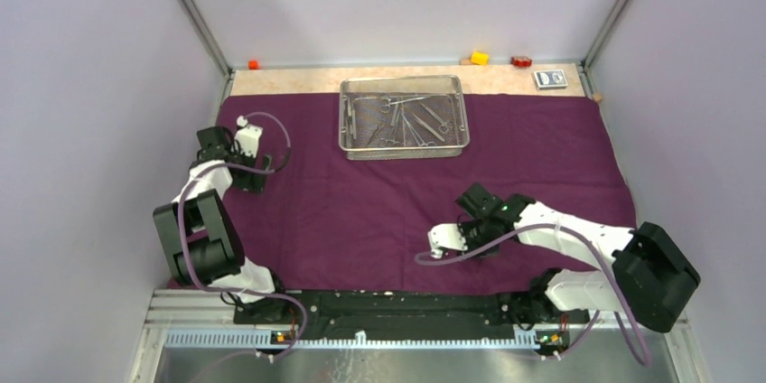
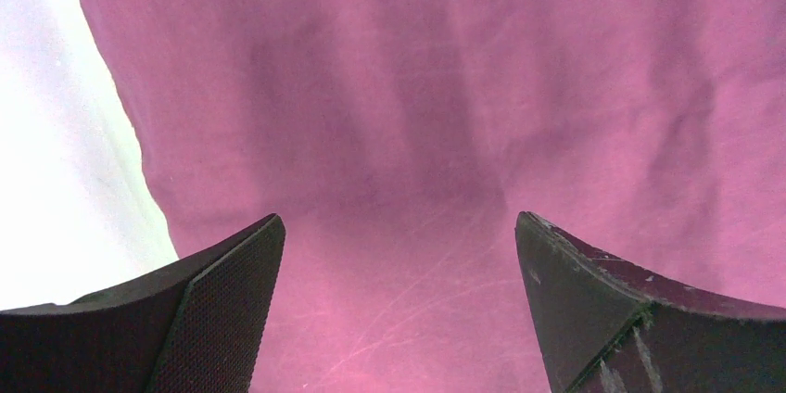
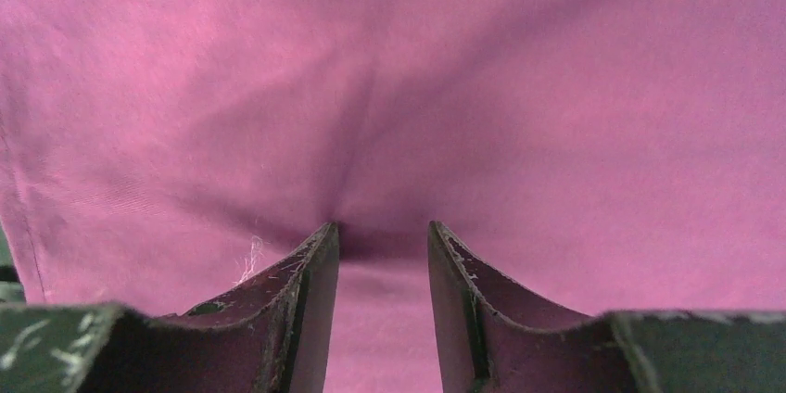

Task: Open and lay out the surgical kit
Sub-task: Smooth out the surgical kit at the center of the board.

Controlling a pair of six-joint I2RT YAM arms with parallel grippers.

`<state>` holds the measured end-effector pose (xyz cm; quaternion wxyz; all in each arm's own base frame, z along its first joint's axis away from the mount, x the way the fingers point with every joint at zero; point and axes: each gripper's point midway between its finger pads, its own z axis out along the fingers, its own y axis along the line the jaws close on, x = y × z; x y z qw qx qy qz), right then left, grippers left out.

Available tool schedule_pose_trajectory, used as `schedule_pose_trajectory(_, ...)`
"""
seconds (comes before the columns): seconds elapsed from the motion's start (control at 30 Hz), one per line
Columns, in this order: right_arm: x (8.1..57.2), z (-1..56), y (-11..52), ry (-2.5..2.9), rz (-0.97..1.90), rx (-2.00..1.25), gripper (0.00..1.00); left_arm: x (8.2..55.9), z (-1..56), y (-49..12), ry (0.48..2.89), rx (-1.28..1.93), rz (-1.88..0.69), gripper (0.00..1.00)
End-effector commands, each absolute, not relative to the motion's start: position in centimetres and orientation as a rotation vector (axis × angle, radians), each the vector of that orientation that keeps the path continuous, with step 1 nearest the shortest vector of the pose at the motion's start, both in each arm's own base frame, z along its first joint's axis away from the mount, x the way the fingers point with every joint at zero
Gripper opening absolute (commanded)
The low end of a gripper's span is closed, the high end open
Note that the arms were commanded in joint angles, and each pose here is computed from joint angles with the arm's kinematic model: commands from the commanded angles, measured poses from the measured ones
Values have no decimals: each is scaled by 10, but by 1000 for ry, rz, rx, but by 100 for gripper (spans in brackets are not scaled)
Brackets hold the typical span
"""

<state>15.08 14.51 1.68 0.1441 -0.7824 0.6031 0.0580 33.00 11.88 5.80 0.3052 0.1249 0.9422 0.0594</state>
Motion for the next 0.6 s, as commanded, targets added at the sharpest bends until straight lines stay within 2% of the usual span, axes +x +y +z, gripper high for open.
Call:
schedule_pose_trajectory(0.0, 140, 12, 105, 1865, 137, -2310, 41, 310, 34, 141, 2589, 401, 324, 99)
schedule_pose_trajectory(0.13, 146, 25, 108, 1890, 160, -2212, 41, 296, 20, 148, 2620, 442, 370, 99)
schedule_pose_trajectory(0.27, 173, 46, 101, 1944, 191, -2009, 41, 282, 12, 158, 2653, 450, 418, 99)
schedule_pose_trajectory(0.4, 205, 55, 70, 2045, 167, -1816, 41, 274, 8, 163, 2664, 463, 420, 99)
schedule_pose_trajectory(0.57, 222, 45, 21, 2174, 155, -1660, 41, 271, 6, 162, 2654, 473, 375, 99)
